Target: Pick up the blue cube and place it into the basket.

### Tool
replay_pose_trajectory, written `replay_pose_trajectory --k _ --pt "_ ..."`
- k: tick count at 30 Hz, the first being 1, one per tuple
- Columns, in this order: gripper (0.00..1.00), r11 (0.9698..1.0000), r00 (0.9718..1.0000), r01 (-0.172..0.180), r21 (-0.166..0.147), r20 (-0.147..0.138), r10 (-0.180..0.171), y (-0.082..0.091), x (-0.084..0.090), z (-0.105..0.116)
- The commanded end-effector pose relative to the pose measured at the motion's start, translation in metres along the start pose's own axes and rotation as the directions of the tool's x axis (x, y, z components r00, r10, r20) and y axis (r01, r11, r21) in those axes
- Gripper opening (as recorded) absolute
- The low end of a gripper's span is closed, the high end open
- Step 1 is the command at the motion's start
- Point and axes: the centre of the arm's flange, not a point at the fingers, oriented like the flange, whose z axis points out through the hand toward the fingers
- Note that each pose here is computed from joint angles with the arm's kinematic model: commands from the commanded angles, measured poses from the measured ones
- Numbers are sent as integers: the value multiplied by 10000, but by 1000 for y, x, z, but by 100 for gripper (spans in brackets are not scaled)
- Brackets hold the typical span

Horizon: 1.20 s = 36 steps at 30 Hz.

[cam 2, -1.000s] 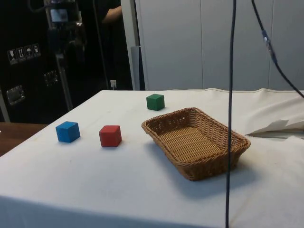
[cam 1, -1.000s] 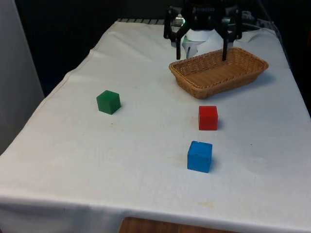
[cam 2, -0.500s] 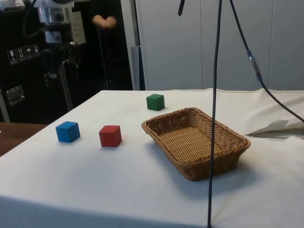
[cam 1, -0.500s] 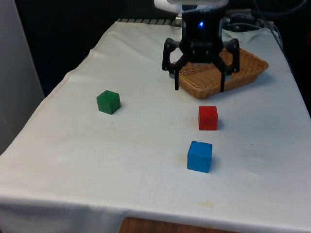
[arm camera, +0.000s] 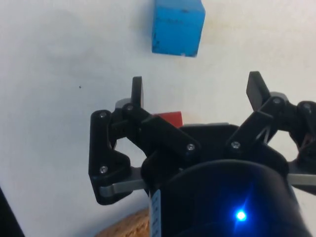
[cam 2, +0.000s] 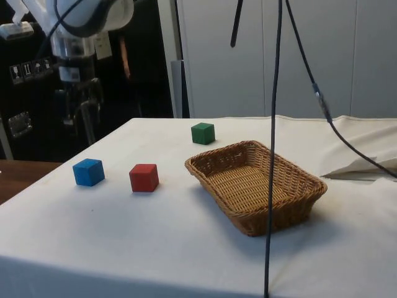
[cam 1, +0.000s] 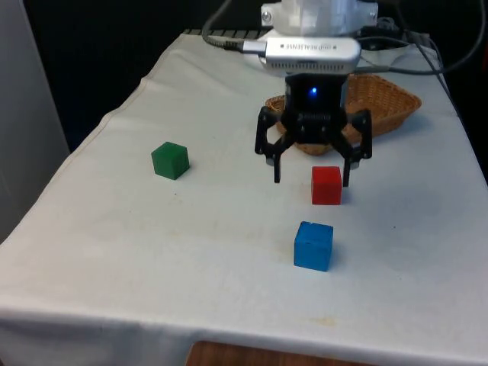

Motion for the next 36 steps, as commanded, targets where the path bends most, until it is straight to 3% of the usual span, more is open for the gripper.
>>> replay_pose_trajectory --k 1,11,22,36 --pt "100 10000 10000 -16 14 -20 16 -1 2 7" --pt "100 10000 10000 -5 51 11 5 -2 4 44" --pt "100 10000 9994 -14 95 342 11 -4 -1 84" --pt "100 10000 9996 18 30 270 -19 -5 1 93"
